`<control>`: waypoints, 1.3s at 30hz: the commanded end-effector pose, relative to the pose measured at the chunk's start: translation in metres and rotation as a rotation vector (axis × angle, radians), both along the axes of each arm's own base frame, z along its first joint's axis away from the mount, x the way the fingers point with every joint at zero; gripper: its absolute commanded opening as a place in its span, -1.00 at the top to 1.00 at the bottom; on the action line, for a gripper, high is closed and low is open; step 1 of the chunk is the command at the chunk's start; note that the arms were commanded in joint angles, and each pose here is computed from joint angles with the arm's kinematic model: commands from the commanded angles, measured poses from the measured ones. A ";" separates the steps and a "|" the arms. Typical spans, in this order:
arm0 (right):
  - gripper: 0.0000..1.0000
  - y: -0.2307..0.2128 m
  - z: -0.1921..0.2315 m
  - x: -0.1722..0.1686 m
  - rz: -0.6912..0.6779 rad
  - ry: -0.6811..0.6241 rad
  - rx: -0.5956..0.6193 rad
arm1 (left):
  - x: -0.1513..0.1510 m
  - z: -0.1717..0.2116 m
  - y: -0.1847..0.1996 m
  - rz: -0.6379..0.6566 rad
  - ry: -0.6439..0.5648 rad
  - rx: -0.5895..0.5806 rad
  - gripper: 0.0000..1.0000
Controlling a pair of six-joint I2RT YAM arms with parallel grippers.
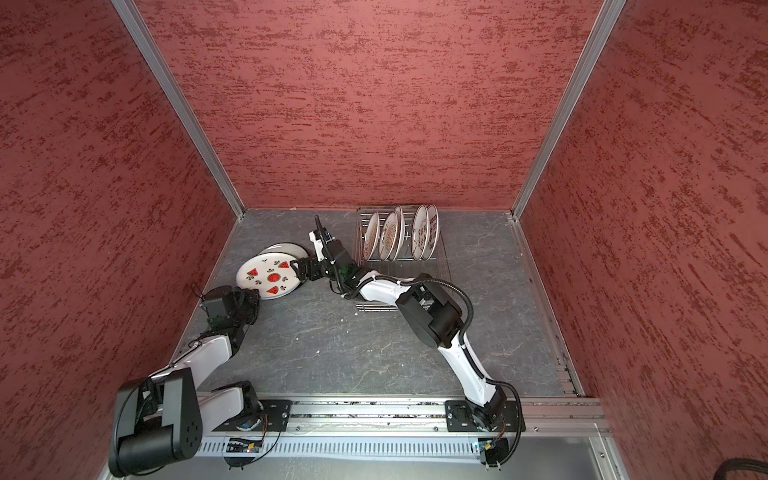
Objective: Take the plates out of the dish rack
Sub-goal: 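Lower the watermelon plate flat onto the white plate stack with the left gripper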
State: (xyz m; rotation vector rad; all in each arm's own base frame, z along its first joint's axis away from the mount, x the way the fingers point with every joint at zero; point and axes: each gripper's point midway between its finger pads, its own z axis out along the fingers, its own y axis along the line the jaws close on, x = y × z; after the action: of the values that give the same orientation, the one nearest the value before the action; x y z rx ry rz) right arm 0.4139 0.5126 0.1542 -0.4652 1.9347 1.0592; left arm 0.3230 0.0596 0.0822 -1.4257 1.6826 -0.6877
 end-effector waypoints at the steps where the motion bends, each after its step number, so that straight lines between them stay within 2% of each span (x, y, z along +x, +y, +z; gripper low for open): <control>1: -0.98 0.004 0.004 0.002 -0.003 -0.019 0.001 | 0.027 0.051 0.005 -0.007 -0.174 0.054 1.00; 11: -0.98 0.003 -0.002 0.002 -0.001 -0.019 -0.009 | 0.033 0.041 0.005 -0.013 -0.136 0.056 0.99; 14: -0.98 0.002 -0.003 0.002 -0.001 -0.018 -0.008 | 0.035 0.035 0.004 -0.014 -0.122 0.042 0.82; 21: -0.98 0.002 -0.005 0.001 0.000 -0.017 -0.008 | 0.037 0.026 0.000 -0.024 -0.066 0.051 0.63; 33: -0.98 -0.001 -0.010 -0.001 0.004 -0.008 -0.009 | 0.036 0.006 0.000 0.005 0.020 0.039 0.52; 37: -0.98 0.000 -0.009 0.000 0.005 -0.012 -0.022 | 0.034 0.003 0.001 0.020 0.046 0.056 0.45; 38: -0.98 0.000 -0.009 0.001 0.005 -0.013 -0.030 | 0.034 0.003 0.002 0.024 0.047 0.061 0.35; 39: -0.98 0.000 -0.011 0.001 0.006 -0.013 -0.037 | 0.034 0.003 0.003 0.030 0.052 0.063 0.33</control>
State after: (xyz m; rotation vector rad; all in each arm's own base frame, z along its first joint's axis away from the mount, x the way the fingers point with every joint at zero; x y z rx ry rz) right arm 0.4129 0.5117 0.1489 -0.4763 1.9416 1.0491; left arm 0.3445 0.0568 0.0664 -1.4708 1.7515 -0.5998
